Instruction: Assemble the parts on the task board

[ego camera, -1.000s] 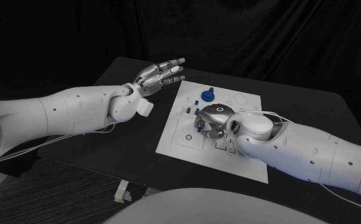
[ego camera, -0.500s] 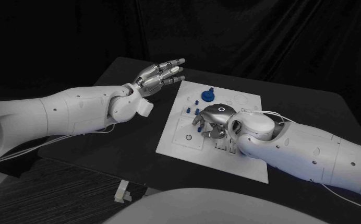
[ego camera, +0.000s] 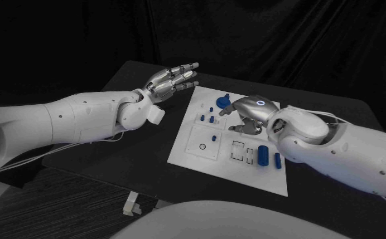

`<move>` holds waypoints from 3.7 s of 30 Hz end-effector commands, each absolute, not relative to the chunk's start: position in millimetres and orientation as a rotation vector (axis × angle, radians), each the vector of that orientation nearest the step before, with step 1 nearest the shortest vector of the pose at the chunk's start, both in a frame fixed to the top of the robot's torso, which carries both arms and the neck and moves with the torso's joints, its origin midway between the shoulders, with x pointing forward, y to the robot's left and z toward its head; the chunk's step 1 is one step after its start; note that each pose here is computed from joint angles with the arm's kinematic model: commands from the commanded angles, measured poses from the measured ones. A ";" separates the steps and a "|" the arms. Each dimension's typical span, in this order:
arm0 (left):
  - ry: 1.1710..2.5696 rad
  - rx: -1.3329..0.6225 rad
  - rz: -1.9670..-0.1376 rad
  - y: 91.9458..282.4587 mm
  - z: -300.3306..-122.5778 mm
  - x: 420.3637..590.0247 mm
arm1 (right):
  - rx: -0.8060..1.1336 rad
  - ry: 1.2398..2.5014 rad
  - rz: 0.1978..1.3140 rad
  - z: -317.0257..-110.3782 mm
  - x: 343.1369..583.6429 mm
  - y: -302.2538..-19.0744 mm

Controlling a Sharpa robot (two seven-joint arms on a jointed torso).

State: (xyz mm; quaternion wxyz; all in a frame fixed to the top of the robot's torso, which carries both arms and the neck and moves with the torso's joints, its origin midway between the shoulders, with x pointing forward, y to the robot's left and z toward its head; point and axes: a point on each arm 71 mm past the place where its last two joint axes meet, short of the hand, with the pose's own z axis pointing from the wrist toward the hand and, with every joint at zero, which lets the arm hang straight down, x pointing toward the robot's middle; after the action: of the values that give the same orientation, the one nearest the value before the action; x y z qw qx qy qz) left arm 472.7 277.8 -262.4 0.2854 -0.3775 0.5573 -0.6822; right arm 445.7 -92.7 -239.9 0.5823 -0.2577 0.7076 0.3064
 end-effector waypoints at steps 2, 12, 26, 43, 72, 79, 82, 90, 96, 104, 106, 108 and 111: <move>1.426 -0.980 -1.870 277.9 -258.2 472.2 | -0.523 1.538 0.708 -205.4 455.2 -115.8; 1.429 -0.980 -1.876 275.6 -258.8 472.5 | -0.428 1.611 0.581 -193.7 469.1 -177.5; 1.432 -0.982 -1.883 273.4 -260.5 471.6 | -0.389 1.790 0.505 -238.1 469.6 -200.0; 1.435 -0.986 -1.883 274.3 -261.7 470.2 | -0.442 1.872 0.545 -273.9 468.7 -181.1; 1.441 -0.991 -1.880 273.9 -263.3 469.5 | -0.491 1.891 0.589 -287.5 472.0 -161.2; 1.443 -0.993 -1.881 273.6 -263.9 469.3 | -0.495 1.884 0.598 -287.6 472.1 -159.2; 1.444 -0.994 -1.880 273.7 -264.3 469.4 | -0.495 1.878 0.603 -287.2 472.1 -158.9; 1.445 -0.996 -1.874 274.4 -266.0 469.3 | -0.492 1.834 0.631 -284.1 471.5 -159.2; 1.448 -0.999 -1.871 274.6 -266.9 468.9 | -0.482 1.794 0.646 -281.0 471.1 -159.9; 1.455 -1.003 -1.868 274.5 -268.0 468.5 | -0.466 1.741 0.664 -276.4 469.7 -160.6; 1.457 -1.005 -1.867 274.4 -268.4 468.4 | -0.461 1.726 0.668 -274.7 468.9 -161.3; 1.459 -1.006 -1.867 274.4 -268.7 468.3 | -0.455 1.713 0.672 -273.0 468.0 -161.9; 1.462 -1.008 -1.866 274.3 -269.2 468.1 | -0.447 1.692 0.676 -269.1 467.0 -163.1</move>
State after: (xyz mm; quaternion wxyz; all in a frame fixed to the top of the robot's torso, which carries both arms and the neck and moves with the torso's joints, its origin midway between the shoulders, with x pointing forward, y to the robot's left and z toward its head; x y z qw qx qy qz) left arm 468.6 275.3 -271.8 0.2769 -0.3826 0.5603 -0.6805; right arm 466.7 -163.5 -275.3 0.5673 -0.1977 0.7482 0.2814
